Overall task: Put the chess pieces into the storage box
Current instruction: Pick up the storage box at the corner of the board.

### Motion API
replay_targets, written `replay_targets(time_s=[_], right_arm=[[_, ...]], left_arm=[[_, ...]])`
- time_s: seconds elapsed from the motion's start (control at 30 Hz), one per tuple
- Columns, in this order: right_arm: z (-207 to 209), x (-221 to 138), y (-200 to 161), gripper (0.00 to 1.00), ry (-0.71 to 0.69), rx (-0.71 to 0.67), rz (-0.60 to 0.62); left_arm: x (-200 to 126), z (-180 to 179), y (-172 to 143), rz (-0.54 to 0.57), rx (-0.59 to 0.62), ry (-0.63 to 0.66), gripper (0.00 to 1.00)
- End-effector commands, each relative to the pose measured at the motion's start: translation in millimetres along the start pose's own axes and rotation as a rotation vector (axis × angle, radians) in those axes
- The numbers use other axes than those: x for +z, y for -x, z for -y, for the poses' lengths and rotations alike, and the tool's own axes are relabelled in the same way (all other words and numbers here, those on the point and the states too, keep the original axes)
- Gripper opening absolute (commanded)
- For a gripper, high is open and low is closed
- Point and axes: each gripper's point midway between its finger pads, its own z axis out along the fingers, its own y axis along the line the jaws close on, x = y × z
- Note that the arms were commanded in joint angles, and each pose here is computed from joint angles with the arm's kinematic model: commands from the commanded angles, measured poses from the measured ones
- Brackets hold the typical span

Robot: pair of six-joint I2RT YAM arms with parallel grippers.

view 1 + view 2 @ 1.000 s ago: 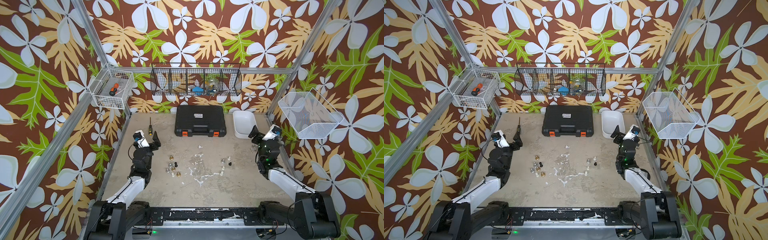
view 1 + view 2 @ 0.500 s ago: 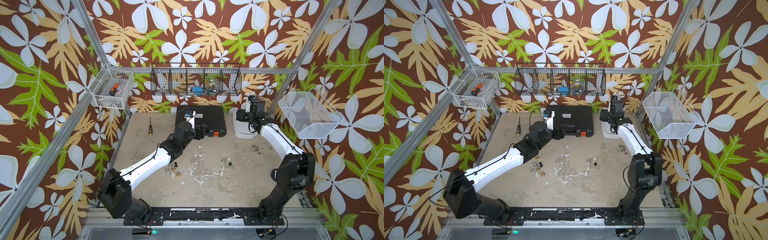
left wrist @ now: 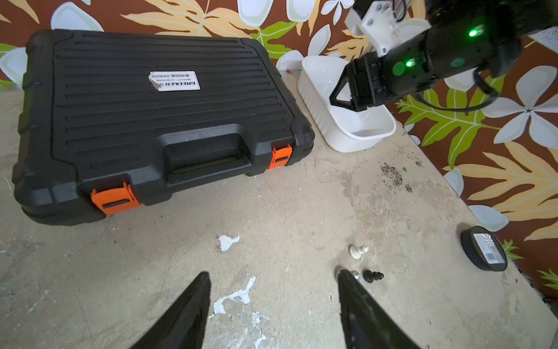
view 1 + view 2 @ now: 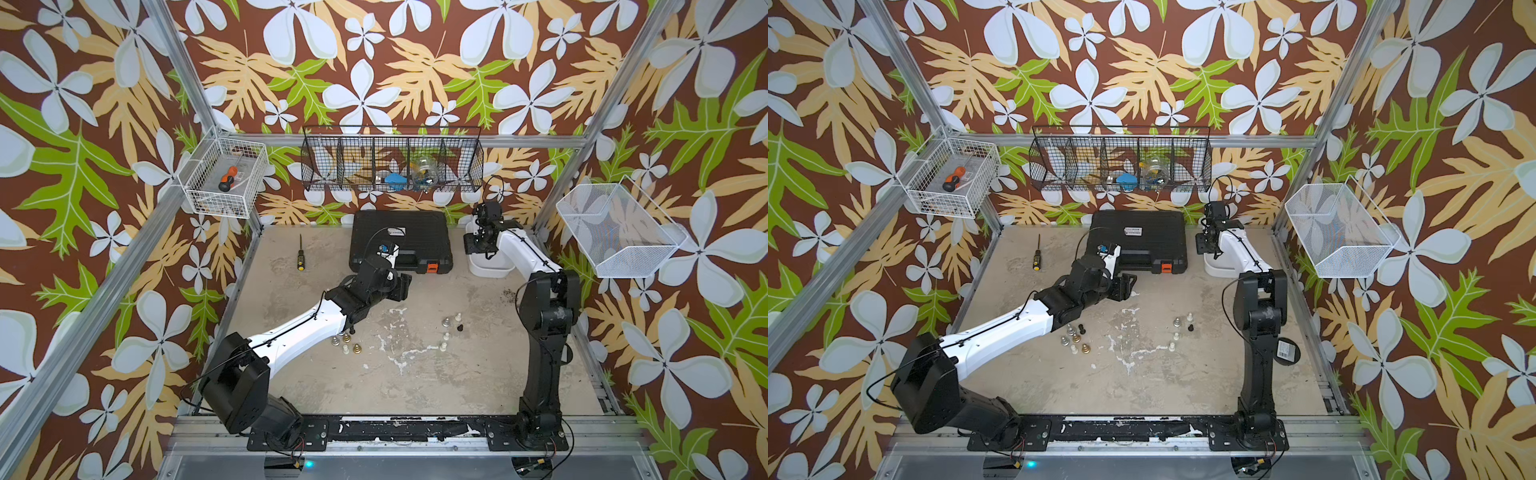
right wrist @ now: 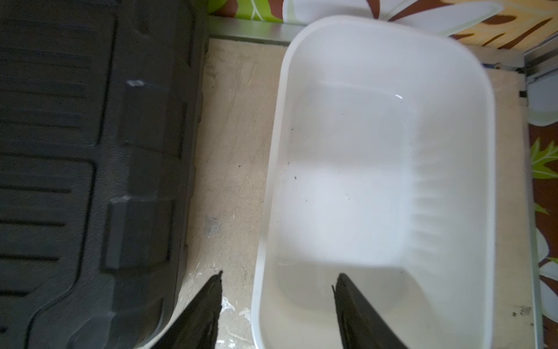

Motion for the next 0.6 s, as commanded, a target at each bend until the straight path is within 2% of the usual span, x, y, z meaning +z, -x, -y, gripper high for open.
replay_targets(time_s=[0.0, 0.2, 0.33, 0.4, 0.47, 0.57], right_arm=[[2, 13, -11, 0.58, -0.023, -0.024, -0.058], [3, 39, -16, 0.5, -0.043, -0.04, -0.09], [-1, 47, -16, 0.34, -0.023, -0.032, -0.097], [-2, 47, -15, 0.31, -0.018, -0.023, -0.094], [-4, 47, -15, 0.2, -0.01, -0.02, -0.092], [-5, 46, -16, 0.14, -0.009, -0.009, -0.092]], left_arm=[[-11, 1, 1, 0.012, -0.003, -0.014, 0.67], [-26, -9, -5, 0.031, -0.006, 0.014, 0.66], [-31, -12, -12, 0.023, -0.013, 0.019, 0.66], [-34, -14, -13, 0.028, -0.015, 0.024, 0.66], [-38, -17, -13, 0.036, -0.012, 0.037, 0.66], [-42, -21, -15, 0.044, -0.008, 0.049, 0.66]])
